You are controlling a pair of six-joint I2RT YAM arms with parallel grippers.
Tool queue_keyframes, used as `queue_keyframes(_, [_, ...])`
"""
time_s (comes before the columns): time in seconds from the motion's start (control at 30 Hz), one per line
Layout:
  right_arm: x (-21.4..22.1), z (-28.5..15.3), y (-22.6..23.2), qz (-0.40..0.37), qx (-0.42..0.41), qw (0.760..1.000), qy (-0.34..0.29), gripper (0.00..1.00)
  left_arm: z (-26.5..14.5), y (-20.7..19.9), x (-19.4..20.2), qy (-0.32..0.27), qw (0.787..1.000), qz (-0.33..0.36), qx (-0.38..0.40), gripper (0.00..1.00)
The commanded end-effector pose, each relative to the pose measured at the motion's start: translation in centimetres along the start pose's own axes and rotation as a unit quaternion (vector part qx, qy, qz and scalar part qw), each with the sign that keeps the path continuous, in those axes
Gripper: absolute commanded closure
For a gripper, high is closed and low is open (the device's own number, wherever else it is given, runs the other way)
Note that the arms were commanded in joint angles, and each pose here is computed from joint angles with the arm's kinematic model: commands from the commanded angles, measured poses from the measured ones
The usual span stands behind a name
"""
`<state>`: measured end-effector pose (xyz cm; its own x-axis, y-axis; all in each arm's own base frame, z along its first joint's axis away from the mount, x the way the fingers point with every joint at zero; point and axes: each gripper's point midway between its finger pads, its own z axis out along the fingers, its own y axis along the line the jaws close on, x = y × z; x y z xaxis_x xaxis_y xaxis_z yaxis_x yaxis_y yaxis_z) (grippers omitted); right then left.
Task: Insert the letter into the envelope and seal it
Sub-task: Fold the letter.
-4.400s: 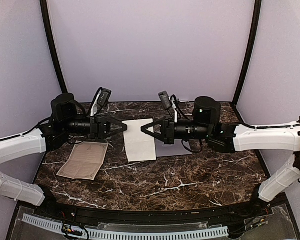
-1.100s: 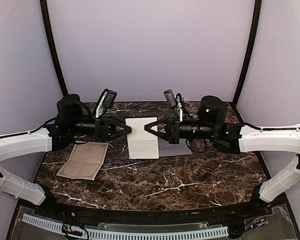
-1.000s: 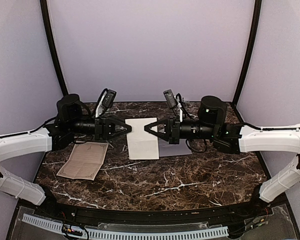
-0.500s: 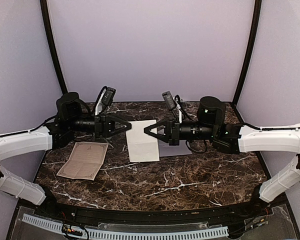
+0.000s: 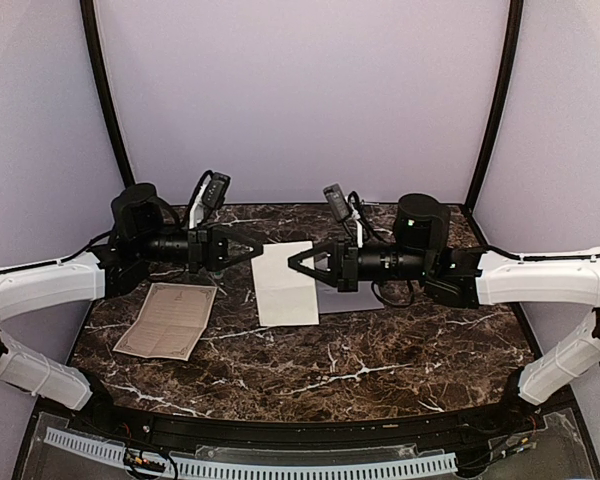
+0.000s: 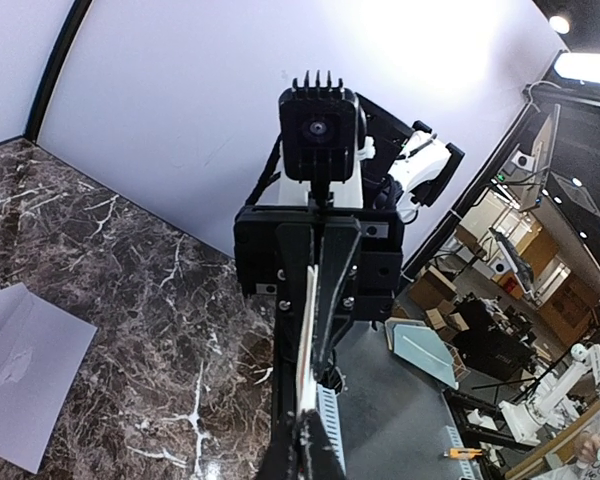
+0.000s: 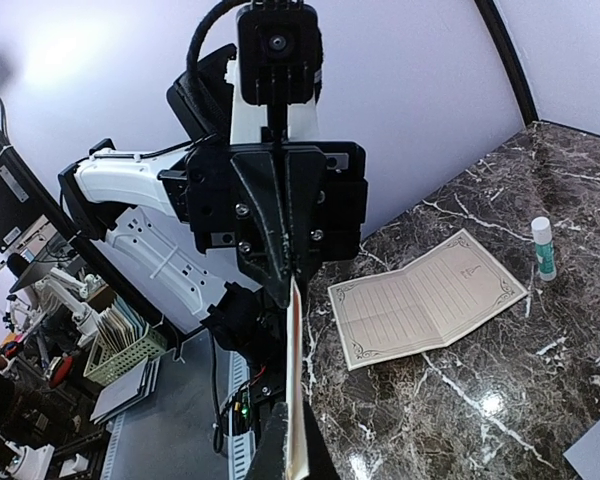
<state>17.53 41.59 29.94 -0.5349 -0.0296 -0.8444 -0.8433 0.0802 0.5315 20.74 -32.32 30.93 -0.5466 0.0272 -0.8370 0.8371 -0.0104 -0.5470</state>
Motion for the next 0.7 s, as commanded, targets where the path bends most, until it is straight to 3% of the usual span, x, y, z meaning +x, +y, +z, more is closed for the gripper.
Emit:
queue_keyframes(0.0, [-1.9, -0.3, 0.8, -0.023, 0.001, 0.999, -0.031, 1.0, -0.3, -1.1, -1.1, -0.012, 0.999, 0.032, 0.017, 1.0])
queue_keyframes(0.03, [-2.1, -0.4, 0.8, -0.024, 0.005, 0.999, -0.035, 1.0, -0.3, -1.0, -0.8, -0.008, 0.999, 0.026, 0.016, 0.96])
queue_keyframes(0.07, [-2.3, -0.6, 0.7, -0.025, 0.011, 0.999, -0.041, 1.0, -0.3, -0.8, -0.4, -0.004, 1.0, 0.021, 0.016, 0.72])
queue_keyframes(0.13, [-2.8, -0.8, 0.8, -0.03, 0.016, 0.998, -0.051, 1.0, -0.2, -0.6, 0.5, 0.01, 1.0, 0.007, 0.018, 0.5])
queue_keyframes(0.17, [-3.0, -1.0, 0.7, -0.031, 0.02, 0.998, -0.055, 1.0, -0.2, -0.5, 1.1, 0.015, 1.0, 0.003, 0.018, 0.48])
queue_keyframes(0.2, [-3.2, -1.0, 0.8, -0.033, 0.021, 0.997, -0.059, 1.0, -0.2, -0.5, 1.4, 0.017, 1.0, -0.001, 0.017, 0.48])
queue_keyframes(0.27, [-3.5, -1.2, 0.8, -0.036, 0.025, 0.997, -0.064, 1.0, -0.3, -0.5, 2.1, 0.023, 1.0, -0.007, 0.017, 0.6])
queue_keyframes(0.3, [-3.7, -1.2, 0.8, -0.037, 0.027, 0.997, -0.068, 1.0, -0.3, -0.5, 2.4, 0.026, 0.999, -0.009, 0.017, 0.87])
queue_keyframes(0.37, [-3.8, -1.2, 0.8, -0.037, 0.027, 0.996, -0.072, 1.0, -0.3, -0.7, 2.9, 0.032, 0.999, -0.012, 0.02, 0.99])
queue_keyframes(0.43, [-4.0, -1.2, 0.9, -0.037, 0.026, 0.996, -0.075, 1.0, -0.2, -0.8, 3.4, 0.037, 0.999, -0.015, 0.022, 0.96])
queue_keyframes(0.47, [-4.0, -1.2, 0.9, -0.036, 0.025, 0.996, -0.076, 1.0, -0.1, -0.9, 3.6, 0.041, 0.999, -0.019, 0.024, 0.86])
queue_keyframes(0.5, [-4.1, -1.2, 0.9, -0.035, 0.025, 0.996, -0.077, 1.0, 0.0, -0.8, 3.9, 0.044, 0.998, -0.024, 0.025, 0.66])
queue_keyframes(0.57, [-4.2, -1.2, 1.0, -0.036, 0.022, 0.996, -0.08, 1.0, 0.1, -1.0, 4.3, 0.048, 0.998, -0.028, 0.028, 0.56])
queue_keyframes(0.6, [-4.2, -1.2, 1.0, -0.036, 0.023, 0.996, -0.081, 1.0, 0.2, -1.1, 4.4, 0.049, 0.998, -0.027, 0.031, 0.58])
queue_keyframes(0.63, [-4.3, -1.3, 1.0, -0.036, 0.023, 0.996, -0.083, 1.0, 0.2, -1.1, 4.6, 0.05, 0.998, -0.027, 0.031, 0.75])
queue_keyframes(0.67, [-4.3, -1.3, 1.0, -0.037, 0.024, 0.996, -0.083, 1.0, 0.2, -1.2, 4.6, 0.051, 0.998, -0.027, 0.033, 0.86])
